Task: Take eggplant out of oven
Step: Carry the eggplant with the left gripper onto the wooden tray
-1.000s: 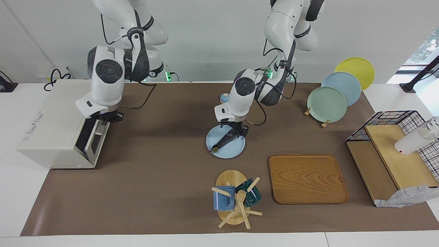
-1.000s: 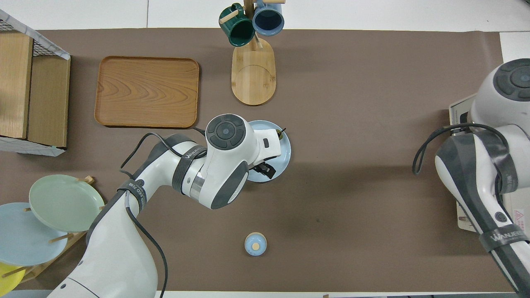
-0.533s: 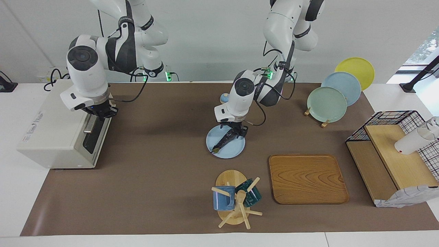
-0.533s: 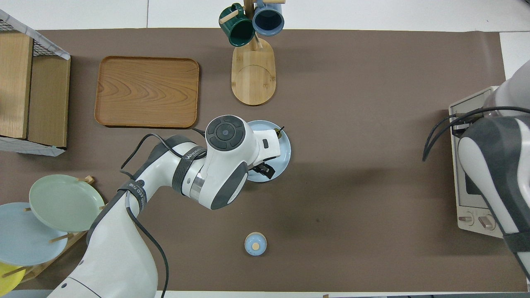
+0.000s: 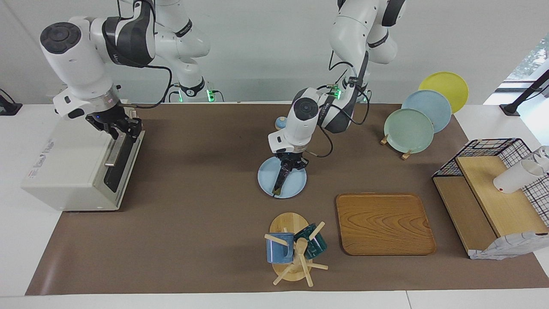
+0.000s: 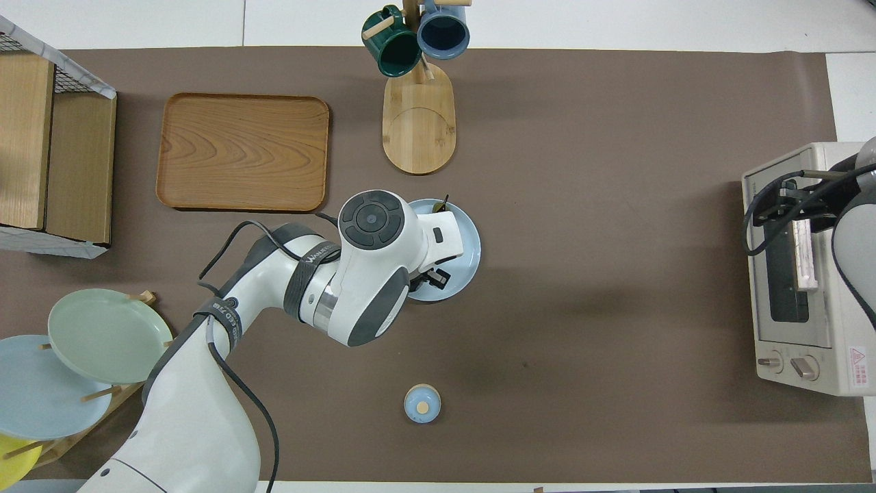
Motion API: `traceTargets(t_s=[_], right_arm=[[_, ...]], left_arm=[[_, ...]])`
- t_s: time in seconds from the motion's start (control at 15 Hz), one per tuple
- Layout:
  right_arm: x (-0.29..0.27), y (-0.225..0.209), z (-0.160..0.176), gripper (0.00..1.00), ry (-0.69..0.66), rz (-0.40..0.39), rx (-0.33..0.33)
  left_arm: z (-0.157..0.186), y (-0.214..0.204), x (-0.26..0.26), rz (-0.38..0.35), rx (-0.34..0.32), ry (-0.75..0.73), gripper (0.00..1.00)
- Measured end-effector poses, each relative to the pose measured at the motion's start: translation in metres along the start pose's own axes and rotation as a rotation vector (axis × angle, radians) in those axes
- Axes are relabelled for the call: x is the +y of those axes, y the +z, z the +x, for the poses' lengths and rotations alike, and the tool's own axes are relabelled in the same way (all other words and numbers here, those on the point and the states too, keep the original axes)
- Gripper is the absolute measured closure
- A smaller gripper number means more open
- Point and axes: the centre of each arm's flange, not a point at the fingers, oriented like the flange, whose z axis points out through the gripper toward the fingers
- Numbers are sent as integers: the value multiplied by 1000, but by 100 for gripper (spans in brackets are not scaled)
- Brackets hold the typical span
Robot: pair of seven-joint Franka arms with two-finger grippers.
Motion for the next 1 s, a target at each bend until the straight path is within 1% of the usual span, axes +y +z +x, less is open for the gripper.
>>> traceTargets(t_s=[0.07,0.13,0.27,0.4,0.53,0.73,0.87,1.0], right_arm=[[1,-3,-1,5,7,18,-6],[3,-10,-4,0,12,29,-7],[5,-30,-11,0,14,38,13],[6,-47,-20,0,15,42,41],[3,-53,-28,0,7,43,43],[1,-55,-29,0,-18,42,46],[9,-64,-29,0,-40,44,45],[16,-74,-28,0,-44,46,54]], left_arm=[[1,-1,0,0,4,-10,60],[2,-3,-1,-2,9,-23,60],[7,-15,-7,-24,32,-66,60],[11,-45,-29,-52,53,-122,60],[10,-85,-69,-66,54,-185,60],[3,-142,-148,-77,61,-299,60],[-8,-157,-206,-77,82,-388,60],[-21,-157,-256,-77,87,-466,60]])
